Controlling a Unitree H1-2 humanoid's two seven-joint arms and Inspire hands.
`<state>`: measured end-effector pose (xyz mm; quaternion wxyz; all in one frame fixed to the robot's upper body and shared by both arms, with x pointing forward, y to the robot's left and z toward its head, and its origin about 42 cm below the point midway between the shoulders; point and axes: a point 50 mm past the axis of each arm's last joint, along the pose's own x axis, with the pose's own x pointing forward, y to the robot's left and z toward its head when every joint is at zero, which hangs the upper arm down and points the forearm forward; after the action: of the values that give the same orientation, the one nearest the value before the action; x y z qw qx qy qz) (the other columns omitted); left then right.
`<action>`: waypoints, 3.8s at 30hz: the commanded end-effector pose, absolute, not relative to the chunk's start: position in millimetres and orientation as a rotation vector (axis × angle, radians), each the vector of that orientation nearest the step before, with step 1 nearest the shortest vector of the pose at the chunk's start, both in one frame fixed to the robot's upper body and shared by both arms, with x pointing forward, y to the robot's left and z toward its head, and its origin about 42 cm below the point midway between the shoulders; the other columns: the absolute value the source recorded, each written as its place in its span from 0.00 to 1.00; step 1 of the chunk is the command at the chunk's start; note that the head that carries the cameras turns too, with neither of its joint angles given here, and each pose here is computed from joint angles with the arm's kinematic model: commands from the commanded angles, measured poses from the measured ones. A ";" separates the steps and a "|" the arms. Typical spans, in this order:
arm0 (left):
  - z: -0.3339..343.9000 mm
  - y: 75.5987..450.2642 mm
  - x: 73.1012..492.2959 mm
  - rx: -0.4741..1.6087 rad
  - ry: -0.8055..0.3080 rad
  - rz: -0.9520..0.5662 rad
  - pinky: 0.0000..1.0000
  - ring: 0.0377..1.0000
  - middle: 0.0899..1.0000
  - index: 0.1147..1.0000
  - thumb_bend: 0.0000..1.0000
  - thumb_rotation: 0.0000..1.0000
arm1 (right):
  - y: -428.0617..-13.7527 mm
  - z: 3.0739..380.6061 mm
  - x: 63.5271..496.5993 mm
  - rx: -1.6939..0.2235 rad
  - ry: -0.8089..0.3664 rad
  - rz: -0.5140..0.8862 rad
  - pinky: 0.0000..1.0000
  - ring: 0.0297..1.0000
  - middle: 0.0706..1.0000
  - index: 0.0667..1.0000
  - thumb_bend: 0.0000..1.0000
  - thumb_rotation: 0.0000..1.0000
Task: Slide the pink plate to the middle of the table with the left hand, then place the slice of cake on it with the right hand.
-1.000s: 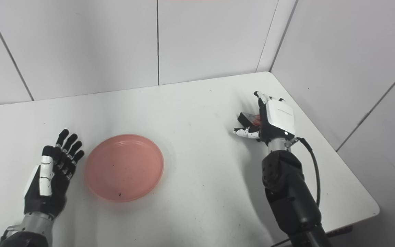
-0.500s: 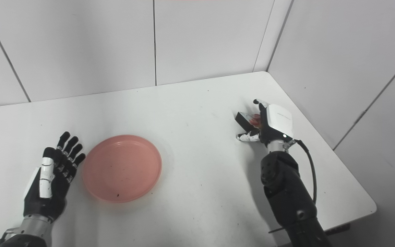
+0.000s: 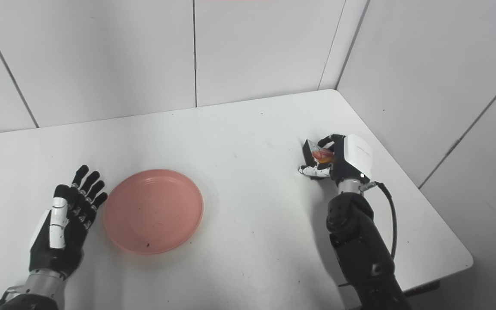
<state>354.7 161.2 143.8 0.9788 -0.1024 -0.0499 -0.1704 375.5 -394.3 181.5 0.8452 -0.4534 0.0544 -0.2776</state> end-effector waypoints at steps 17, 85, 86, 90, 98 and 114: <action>146.2 138.9 354.3 -0.176 -0.111 -0.336 0.98 0.98 0.98 0.98 0.70 0.99 | -358.6 240.9 365.7 -0.847 -0.214 -0.481 0.23 0.30 0.37 0.48 0.52 0.00; 140.0 110.6 359.9 -0.140 -0.152 -0.353 1.00 1.00 1.00 1.00 0.67 1.00 | -176.2 206.2 345.7 -0.893 -0.493 0.276 0.87 0.92 0.91 0.86 0.62 0.42; 140.4 111.9 359.9 -0.146 -0.151 -0.353 1.00 1.00 1.00 1.00 0.67 1.00 | -176.0 206.9 344.7 -0.895 -0.486 0.285 0.89 0.93 0.93 0.88 0.65 0.51; 141.8 116.8 359.6 -0.159 -0.139 -0.346 1.00 1.00 1.00 1.00 0.68 1.00 | -175.1 210.1 340.7 -0.920 -0.471 0.303 0.93 0.98 1.00 0.94 0.71 0.68; 144.3 126.2 360.5 -0.138 -0.129 -0.323 1.00 1.00 0.99 0.99 0.69 1.00 | -180.3 221.8 329.2 -0.878 -0.500 0.230 1.00 1.00 1.00 1.00 0.72 0.71; 143.9 139.8 361.8 -0.115 -0.145 -0.311 1.00 1.00 1.00 1.00 0.68 1.00 | -223.6 208.8 323.6 -0.457 -0.372 -0.050 1.00 1.00 1.00 1.00 0.60 0.88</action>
<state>361.7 137.2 140.3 0.9835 -0.0578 -0.0631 -0.1592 323.5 -220.2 201.3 0.9531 -0.2441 -0.1785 -0.0088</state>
